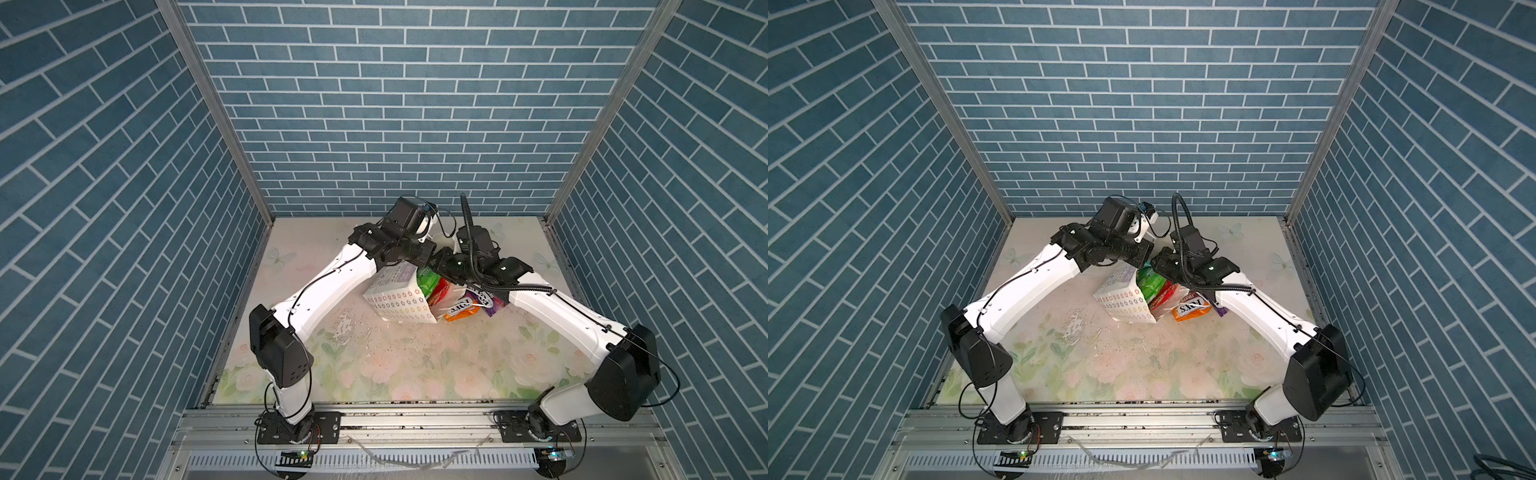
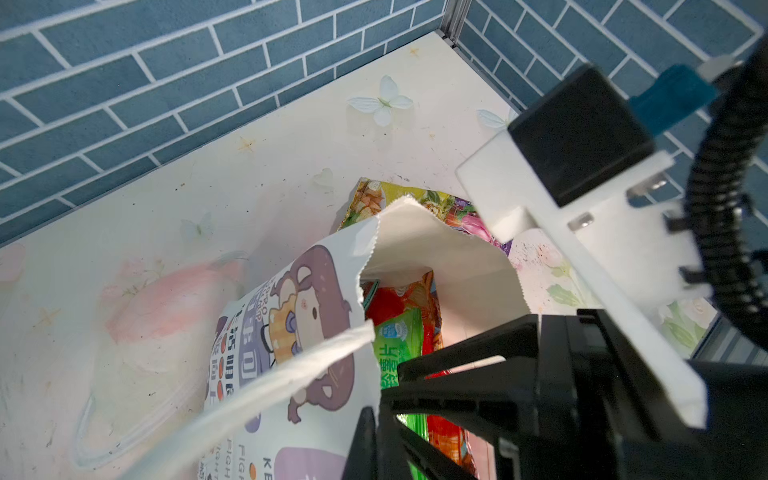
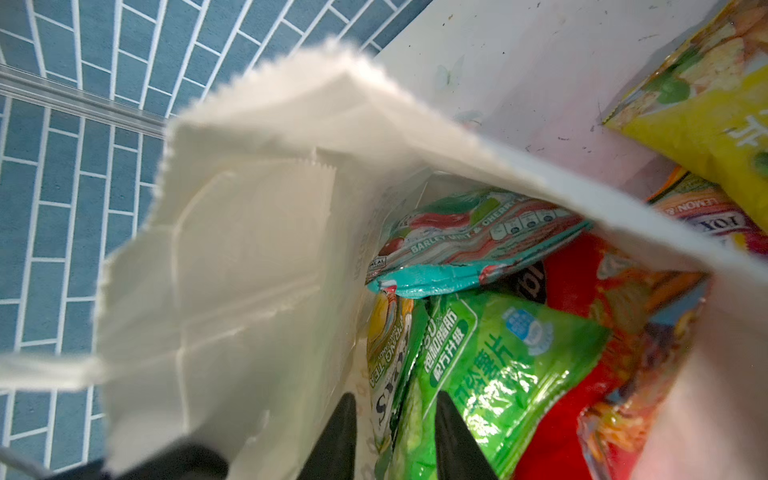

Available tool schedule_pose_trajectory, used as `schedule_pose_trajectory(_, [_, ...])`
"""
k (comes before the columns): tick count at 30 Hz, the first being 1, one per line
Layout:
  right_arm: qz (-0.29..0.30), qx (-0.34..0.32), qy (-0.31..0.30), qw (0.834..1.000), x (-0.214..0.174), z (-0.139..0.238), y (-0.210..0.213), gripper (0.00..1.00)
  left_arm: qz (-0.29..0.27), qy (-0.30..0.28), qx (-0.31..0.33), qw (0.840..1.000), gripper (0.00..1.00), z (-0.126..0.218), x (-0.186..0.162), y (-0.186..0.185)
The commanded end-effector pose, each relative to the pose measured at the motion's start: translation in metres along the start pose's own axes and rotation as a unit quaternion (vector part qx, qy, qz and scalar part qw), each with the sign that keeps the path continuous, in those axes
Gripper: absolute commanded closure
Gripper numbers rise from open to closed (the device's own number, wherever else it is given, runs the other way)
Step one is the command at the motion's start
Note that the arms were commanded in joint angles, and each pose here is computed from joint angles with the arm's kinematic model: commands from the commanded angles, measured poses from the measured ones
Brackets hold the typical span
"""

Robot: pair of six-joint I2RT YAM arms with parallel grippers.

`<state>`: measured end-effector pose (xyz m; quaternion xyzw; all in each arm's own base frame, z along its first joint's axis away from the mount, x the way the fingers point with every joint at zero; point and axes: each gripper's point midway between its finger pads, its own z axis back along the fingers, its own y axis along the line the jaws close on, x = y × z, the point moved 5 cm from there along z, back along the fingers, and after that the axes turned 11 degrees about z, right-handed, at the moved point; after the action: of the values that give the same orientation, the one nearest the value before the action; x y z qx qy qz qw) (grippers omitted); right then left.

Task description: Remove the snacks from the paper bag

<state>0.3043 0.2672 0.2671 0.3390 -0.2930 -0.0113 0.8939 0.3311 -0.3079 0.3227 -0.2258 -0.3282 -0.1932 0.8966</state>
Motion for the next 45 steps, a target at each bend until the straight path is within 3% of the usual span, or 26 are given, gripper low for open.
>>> schedule_pose_trajectory(1, [0.014,-0.015,0.003,1.0,-0.005,-0.001,-0.002,0.67,-0.011,-0.026,-0.012,1.0,1.0,-0.001,0.007,-0.011])
schedule_pose_trajectory(8, [0.02,-0.025,0.016,0.999,-0.012,-0.01,-0.003,0.67,-0.009,-0.029,-0.021,0.999,1.0,0.001,0.006,-0.015])
schedule_pose_trajectory(16, [-0.021,-0.012,0.017,1.0,-0.017,-0.029,-0.003,0.65,-0.005,-0.026,-0.029,0.999,1.0,0.002,0.001,-0.016])
schedule_pose_trajectory(23, [-0.069,0.027,-0.021,0.997,-0.018,-0.041,0.0,0.64,-0.008,-0.035,-0.03,0.999,1.0,0.012,0.0,-0.014])
schedule_pose_trajectory(39, [-0.102,-0.032,-0.074,0.991,-0.015,-0.049,-0.021,0.56,-0.013,-0.032,-0.022,0.999,1.0,0.024,-0.005,-0.008])
schedule_pose_trajectory(45, [-0.107,-0.017,-0.099,0.989,-0.008,-0.056,-0.019,0.56,-0.013,-0.031,-0.024,0.999,1.0,0.025,-0.005,-0.008])
